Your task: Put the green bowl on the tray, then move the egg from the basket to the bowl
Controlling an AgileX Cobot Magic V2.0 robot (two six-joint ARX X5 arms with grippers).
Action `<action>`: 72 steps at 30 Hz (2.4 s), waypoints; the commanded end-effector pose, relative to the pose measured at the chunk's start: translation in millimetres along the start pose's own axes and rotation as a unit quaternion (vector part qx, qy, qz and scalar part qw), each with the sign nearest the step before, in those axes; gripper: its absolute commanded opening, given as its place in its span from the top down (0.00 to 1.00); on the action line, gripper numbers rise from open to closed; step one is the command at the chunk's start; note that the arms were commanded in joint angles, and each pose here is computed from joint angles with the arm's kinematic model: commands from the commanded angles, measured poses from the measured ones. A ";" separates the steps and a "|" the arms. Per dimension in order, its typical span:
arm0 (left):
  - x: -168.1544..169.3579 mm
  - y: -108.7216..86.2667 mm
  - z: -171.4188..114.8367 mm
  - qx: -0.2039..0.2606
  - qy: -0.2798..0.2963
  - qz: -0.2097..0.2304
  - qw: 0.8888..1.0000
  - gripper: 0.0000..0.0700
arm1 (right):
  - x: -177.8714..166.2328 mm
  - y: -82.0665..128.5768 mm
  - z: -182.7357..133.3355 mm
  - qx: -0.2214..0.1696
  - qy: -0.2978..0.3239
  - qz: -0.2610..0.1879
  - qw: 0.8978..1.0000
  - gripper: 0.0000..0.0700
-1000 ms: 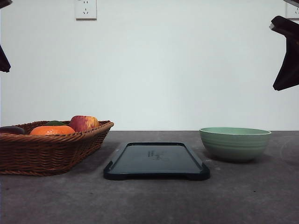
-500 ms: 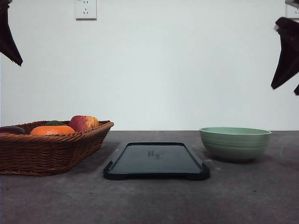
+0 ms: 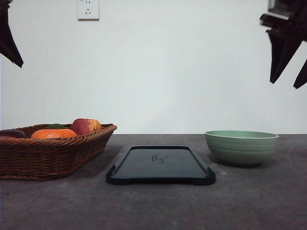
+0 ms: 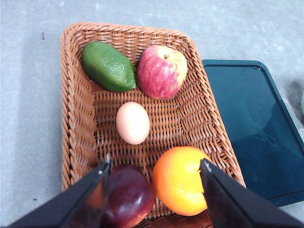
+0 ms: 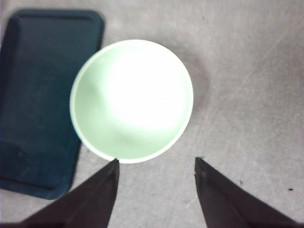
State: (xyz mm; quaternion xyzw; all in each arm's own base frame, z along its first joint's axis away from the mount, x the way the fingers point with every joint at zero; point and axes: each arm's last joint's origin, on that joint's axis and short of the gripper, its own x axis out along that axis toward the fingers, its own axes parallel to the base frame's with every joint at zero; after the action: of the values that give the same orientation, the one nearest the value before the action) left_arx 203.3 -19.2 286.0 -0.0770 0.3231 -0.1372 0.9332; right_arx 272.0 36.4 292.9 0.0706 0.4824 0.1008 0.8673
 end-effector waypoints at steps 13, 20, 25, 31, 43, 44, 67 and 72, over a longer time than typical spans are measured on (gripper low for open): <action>-2.2 -1.7 7.1 0.003 -0.012 -0.004 1.000 0.47 | 73.0 -25.0 38.3 -0.008 0.079 -0.018 0.997 0.55; -2.2 -1.7 7.1 0.003 -0.012 -0.004 1.000 0.47 | 101.5 -31.0 37.6 -0.006 0.096 -0.012 0.995 0.59; -2.2 -1.7 7.1 0.003 -0.012 -0.004 1.000 0.47 | 112.1 -32.8 37.8 -0.005 0.096 -0.006 0.995 0.95; -2.2 -1.7 7.0 0.003 -0.012 -0.004 1.000 0.47 | 112.5 -33.1 37.3 -0.004 0.099 -0.006 0.995 1.00; -2.1 -1.7 7.0 0.003 -0.012 -0.004 1.000 0.47 | 87.3 -10.6 53.7 -0.016 0.132 0.007 0.991 1.00; -2.1 -1.7 7.0 0.003 -0.012 -0.004 1.000 0.47 | 84.1 -5.1 56.6 -0.021 0.131 0.013 0.991 1.00; -2.0 -1.7 6.7 0.003 -0.010 -0.004 1.000 0.47 | 104.6 121.0 88.7 -0.128 0.083 0.116 0.982 1.00; -2.0 -1.7 6.7 0.003 -0.010 -0.004 1.000 0.47 | 123.6 125.6 84.2 -0.135 0.093 0.100 0.981 1.00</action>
State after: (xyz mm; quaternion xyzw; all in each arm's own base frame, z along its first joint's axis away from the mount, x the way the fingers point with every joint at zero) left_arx 203.2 -19.2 285.9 -0.0772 0.3236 -0.1370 0.9330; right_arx 388.7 179.6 262.9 -0.0097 0.5415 0.2556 0.8008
